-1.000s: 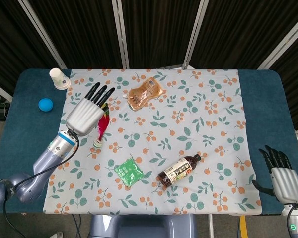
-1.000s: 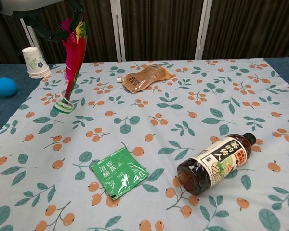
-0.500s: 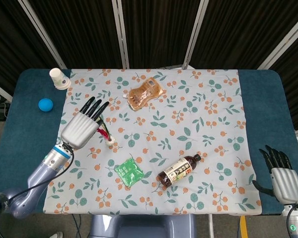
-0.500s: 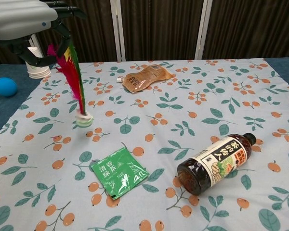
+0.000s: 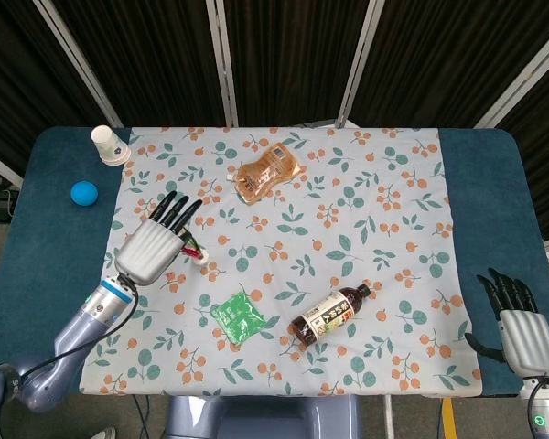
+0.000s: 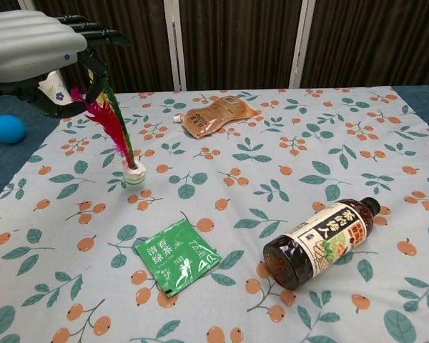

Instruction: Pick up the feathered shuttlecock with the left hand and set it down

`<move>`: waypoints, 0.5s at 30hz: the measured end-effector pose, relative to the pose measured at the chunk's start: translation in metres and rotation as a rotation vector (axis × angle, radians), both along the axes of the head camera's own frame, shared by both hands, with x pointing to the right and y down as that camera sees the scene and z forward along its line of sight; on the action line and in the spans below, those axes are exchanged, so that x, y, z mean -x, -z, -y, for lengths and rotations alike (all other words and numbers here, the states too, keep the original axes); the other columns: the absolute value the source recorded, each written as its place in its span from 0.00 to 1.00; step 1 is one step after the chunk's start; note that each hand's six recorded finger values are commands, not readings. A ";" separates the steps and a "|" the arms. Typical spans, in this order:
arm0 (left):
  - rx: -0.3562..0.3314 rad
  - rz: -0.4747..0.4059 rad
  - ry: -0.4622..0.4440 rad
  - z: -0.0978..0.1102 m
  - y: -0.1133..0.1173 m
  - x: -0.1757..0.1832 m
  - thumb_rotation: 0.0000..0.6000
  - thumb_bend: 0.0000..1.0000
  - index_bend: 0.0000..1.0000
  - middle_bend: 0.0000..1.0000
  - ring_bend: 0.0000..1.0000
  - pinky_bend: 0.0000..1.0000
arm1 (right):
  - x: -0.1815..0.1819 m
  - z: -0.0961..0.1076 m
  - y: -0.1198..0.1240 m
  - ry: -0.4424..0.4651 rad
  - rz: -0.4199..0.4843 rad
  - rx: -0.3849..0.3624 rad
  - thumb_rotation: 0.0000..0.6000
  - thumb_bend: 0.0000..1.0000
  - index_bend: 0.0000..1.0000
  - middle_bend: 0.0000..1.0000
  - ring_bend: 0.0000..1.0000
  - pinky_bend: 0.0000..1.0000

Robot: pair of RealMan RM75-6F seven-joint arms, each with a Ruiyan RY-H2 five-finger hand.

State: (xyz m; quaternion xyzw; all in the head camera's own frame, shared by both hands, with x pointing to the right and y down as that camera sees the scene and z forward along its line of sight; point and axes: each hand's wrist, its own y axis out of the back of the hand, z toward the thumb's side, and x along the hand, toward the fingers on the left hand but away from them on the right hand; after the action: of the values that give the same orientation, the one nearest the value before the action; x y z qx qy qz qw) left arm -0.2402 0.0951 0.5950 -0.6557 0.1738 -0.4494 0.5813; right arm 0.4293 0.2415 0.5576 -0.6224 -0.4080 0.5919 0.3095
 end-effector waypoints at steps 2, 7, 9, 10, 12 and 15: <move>0.005 0.000 0.002 -0.001 -0.001 0.000 1.00 0.54 0.59 0.03 0.00 0.01 | 0.000 0.000 0.000 0.001 0.000 0.000 1.00 0.13 0.10 0.00 0.00 0.00; 0.024 0.005 0.003 -0.007 -0.005 0.002 1.00 0.54 0.59 0.03 0.00 0.01 | 0.000 0.000 0.000 0.001 0.000 0.000 1.00 0.13 0.10 0.00 0.00 0.00; 0.031 0.006 0.004 -0.009 -0.008 0.002 1.00 0.54 0.59 0.03 0.00 0.01 | 0.000 0.000 0.000 0.001 0.000 0.000 1.00 0.13 0.10 0.00 0.00 0.00; 0.034 0.006 0.004 -0.010 -0.009 0.002 1.00 0.54 0.59 0.03 0.00 0.01 | 0.000 0.000 0.000 0.001 0.000 0.000 1.00 0.13 0.10 0.00 0.00 0.00; 0.042 0.010 0.001 -0.013 -0.012 0.002 1.00 0.54 0.59 0.03 0.00 0.01 | 0.000 0.000 0.000 0.000 0.000 0.000 1.00 0.13 0.10 0.00 0.00 0.00; 0.055 0.014 -0.005 -0.017 -0.015 0.002 1.00 0.54 0.58 0.03 0.00 0.01 | 0.000 0.000 0.001 -0.003 0.002 0.002 1.00 0.13 0.10 0.00 0.00 0.00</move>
State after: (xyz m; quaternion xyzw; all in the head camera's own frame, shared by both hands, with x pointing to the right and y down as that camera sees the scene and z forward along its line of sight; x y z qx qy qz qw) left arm -0.2418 0.1123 0.6102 -0.6686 0.1558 -0.4572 0.5654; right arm 0.4294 0.2419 0.5571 -0.6226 -0.4087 0.5921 0.3078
